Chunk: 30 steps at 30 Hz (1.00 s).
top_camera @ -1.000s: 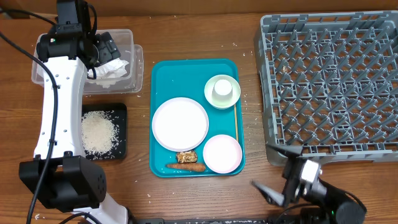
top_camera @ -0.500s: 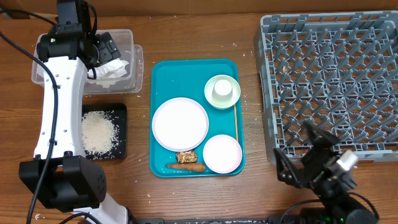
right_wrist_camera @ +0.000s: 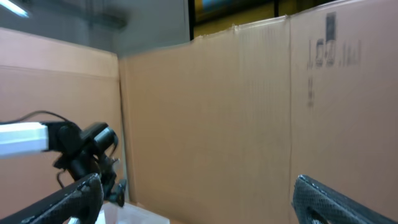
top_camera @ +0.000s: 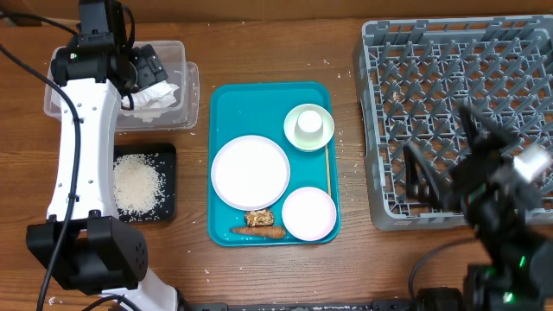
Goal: Sort waste into correct bins and load items into the dishwasher
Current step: 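Swing the right gripper over the white cup on the teal tray, then lower the right gripper and grasp the white cup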
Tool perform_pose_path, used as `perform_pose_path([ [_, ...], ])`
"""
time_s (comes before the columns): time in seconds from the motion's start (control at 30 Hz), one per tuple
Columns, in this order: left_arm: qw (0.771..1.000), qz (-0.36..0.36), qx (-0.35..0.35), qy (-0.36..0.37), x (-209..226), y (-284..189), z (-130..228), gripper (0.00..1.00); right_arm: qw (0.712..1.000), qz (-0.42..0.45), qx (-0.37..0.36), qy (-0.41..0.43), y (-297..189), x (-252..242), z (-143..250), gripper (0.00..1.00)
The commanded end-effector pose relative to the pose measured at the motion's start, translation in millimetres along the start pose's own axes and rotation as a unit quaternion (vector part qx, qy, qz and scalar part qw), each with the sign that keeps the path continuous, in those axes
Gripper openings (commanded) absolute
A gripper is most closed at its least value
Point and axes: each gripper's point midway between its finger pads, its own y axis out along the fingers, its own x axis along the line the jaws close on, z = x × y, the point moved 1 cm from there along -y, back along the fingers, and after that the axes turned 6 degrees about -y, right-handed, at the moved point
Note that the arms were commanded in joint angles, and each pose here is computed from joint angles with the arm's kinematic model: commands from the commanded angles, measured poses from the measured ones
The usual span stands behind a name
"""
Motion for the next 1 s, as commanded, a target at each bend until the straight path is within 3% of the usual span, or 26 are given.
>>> perform_pose_path([
  [0.0, 1.0, 0.006, -0.003, -0.008, -1, -5, 0, 1.0, 0.999, -0.021, 0.037, 0.001, 34, -11, -7, 1.0],
  [0.27, 1.0, 0.006, -0.003, -0.008, -1, -5, 0, 1.0, 0.964, -0.048, 0.25, 0.072, 112, -38, 53, 1.0],
  [0.43, 1.0, 0.006, -0.003, -0.008, -1, -5, 0, 1.0, 0.905, -0.089, 0.4, 0.113, 130, -8, 126, 1.0],
  [0.6, 1.0, 0.006, -0.003, -0.008, -1, -5, 0, 1.0, 0.836, -0.134, 0.505, 0.168, 121, 33, 201, 1.0],
  [0.7, 1.0, 0.006, -0.003, -0.008, -1, -5, 0, 1.0, 0.813, -0.144, 0.53, 0.191, 123, 45, 231, 1.0],
  [0.83, 1.0, 0.006, -0.003, -0.008, -1, -5, 0, 1.0, 0.798, -0.089, 0.56, 0.205, 129, 45, 263, 1.0],
  [0.97, 1.0, 0.006, -0.003, -0.008, -1, -5, 0, 1.0, 0.782, 0.053, 0.6, 0.158, 123, 24, 299, 1.0],
])
